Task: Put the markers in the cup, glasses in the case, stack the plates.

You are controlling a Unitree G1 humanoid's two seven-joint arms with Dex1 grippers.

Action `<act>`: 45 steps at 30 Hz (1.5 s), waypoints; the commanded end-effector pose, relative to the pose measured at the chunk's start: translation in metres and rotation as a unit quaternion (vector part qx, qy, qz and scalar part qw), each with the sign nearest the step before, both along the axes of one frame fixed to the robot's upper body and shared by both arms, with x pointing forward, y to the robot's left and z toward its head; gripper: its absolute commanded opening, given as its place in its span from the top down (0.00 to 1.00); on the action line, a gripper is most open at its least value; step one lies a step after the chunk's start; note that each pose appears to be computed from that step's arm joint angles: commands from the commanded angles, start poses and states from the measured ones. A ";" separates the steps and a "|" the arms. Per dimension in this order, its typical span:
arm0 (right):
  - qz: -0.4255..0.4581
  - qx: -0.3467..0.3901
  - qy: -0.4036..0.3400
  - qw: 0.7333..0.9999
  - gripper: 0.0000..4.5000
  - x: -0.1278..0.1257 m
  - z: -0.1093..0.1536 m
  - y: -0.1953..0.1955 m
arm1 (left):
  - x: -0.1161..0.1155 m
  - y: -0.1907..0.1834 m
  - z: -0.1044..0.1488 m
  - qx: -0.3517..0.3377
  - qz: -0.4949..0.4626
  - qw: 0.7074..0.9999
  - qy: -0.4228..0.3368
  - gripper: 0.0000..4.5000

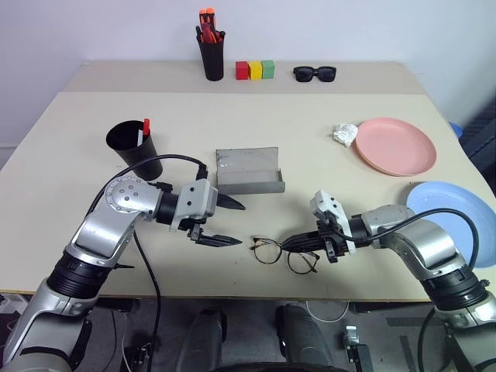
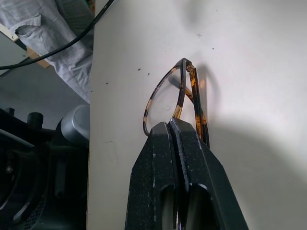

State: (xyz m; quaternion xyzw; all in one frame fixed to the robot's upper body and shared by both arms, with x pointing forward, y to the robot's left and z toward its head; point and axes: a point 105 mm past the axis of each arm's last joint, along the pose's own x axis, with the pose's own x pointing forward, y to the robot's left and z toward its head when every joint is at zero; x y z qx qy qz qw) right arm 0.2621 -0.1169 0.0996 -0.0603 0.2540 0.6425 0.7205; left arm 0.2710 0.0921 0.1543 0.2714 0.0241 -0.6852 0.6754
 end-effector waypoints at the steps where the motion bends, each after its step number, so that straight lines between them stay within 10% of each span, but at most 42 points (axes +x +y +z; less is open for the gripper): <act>1: 0.010 -0.003 -0.010 1.000 0.99 -0.003 0.006 -0.004 | -0.001 -0.003 0.005 -0.003 -0.010 1.000 -0.017 0.22; 8: -0.001 -0.008 -0.027 1.000 0.36 0.002 0.005 -0.006 | 0.000 -0.004 0.005 -0.003 -0.011 1.000 -0.019 0.22; 36: 0.012 -0.025 0.013 1.000 0.36 -0.005 -0.014 -0.005 | 0.000 -0.003 0.004 -0.007 0.005 1.000 -0.021 0.22; 43: 0.014 -0.024 0.015 1.000 0.99 -0.006 -0.015 -0.003 | -0.001 -0.002 0.003 -0.006 0.008 1.000 -0.019 0.22; 45: 0.015 -0.023 0.015 1.000 0.99 -0.007 -0.015 -0.003 | -0.001 -0.001 0.003 -0.006 0.008 1.000 -0.019 0.22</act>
